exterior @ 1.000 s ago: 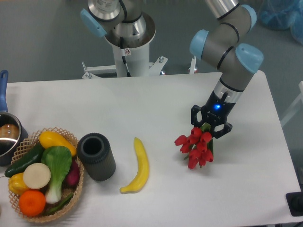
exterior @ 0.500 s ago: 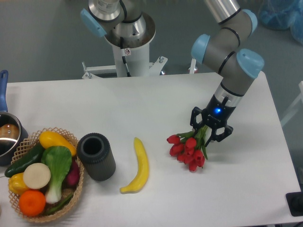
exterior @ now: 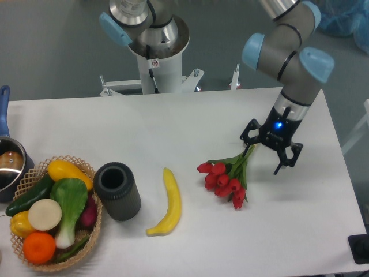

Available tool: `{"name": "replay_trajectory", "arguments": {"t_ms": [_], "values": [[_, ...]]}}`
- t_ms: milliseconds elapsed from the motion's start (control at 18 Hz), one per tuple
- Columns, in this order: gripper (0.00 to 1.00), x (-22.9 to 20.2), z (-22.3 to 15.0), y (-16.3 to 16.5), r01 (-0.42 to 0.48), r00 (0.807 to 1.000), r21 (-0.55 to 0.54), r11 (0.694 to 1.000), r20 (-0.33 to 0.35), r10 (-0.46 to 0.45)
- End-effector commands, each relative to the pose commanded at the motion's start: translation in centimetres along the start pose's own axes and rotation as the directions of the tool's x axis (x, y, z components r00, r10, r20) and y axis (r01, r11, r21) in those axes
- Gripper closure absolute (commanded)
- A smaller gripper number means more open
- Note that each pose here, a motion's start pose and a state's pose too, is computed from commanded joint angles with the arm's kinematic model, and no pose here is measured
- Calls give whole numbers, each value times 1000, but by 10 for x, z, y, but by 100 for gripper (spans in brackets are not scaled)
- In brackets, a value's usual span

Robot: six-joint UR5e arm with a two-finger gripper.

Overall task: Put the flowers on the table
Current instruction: 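Open the gripper to release the tulips and lift away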

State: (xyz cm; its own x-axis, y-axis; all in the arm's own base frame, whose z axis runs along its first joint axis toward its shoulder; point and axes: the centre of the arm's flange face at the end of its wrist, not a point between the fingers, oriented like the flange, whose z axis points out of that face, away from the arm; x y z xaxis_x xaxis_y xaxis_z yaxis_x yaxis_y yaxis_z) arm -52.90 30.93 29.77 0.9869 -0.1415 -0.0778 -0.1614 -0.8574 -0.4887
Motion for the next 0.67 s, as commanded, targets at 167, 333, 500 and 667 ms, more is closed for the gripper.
{"name": "replay_trajectory", "arguments": {"t_ms": [167, 333, 500, 667], "values": [[0, -3, -12, 7, -1, 1000, -104, 995, 30, 5], [0, -8, -20, 0, -72, 996, -139, 988, 39, 78], [0, -3, -20, 11, -252, 966, -277, 927, -24, 256], [0, 0, -18, 15, -271, 963, -281, 921, -75, 260]]}}
